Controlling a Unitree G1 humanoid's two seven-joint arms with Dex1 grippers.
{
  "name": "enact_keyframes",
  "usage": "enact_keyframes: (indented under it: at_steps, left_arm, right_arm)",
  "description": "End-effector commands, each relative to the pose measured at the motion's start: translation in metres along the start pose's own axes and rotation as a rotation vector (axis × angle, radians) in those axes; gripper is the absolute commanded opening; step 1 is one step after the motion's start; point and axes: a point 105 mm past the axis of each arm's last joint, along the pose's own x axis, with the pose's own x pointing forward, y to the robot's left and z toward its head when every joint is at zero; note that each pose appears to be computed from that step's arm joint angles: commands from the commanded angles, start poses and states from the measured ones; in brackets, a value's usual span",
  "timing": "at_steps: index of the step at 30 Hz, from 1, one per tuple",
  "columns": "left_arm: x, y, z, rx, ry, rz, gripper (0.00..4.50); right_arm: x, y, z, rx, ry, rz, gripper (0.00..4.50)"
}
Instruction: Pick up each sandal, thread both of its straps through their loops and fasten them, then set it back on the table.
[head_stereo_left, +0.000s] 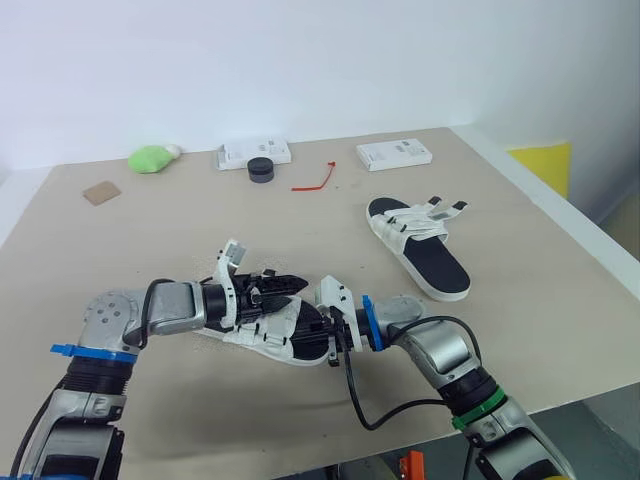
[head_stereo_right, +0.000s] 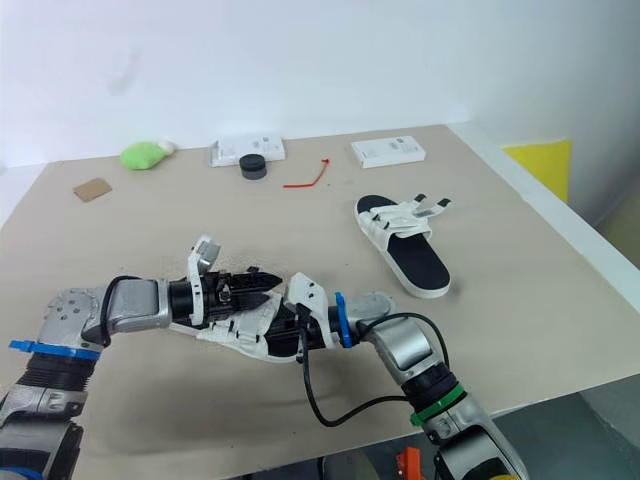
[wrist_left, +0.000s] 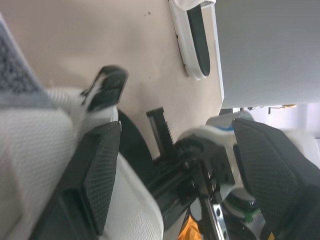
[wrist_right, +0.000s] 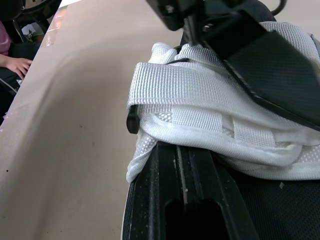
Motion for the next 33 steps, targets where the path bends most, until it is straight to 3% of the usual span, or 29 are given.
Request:
enact_keyframes:
  at_steps: [1, 9, 13, 15, 22, 27, 33]
  left_arm:
    - [0.000, 0.011, 0.034, -0.045, -0.152, 0.065, 3.75]
    - [-0.033, -0.072, 0.081, 0.047, -0.315, -0.306, 3.75]
    - [-0.067, -0.104, 0.086, 0.182, -0.322, -0.441, 3.75]
    - [-0.081, -0.109, 0.076, 0.285, -0.268, -0.438, 3.75]
    - [-0.098, -0.056, 0.041, 0.729, -0.054, -0.102, 3.75]
    - [-0.123, -0.020, 0.030, 1.081, 0.031, -0.059, 3.75]
    - [-0.144, 0.009, 0.014, 1.230, 0.143, -0.056, 3.75]
  right_arm:
    - [0.012, 0.016, -0.033, 0.098, 0.093, 0.064, 0.00]
    - [0.013, 0.016, -0.033, 0.100, 0.091, 0.069, 0.00]
    - [0.013, 0.017, -0.033, 0.098, 0.091, 0.076, 0.00]
    - [0.014, 0.016, -0.033, 0.097, 0.092, 0.079, 0.00]
    - [0.009, 0.010, -0.027, 0.088, 0.077, 0.064, 0.00]
    - [0.002, 0.004, -0.020, 0.079, 0.062, 0.050, 0.00]
    - [0.000, 0.005, -0.022, 0.075, 0.069, 0.055, 0.00]
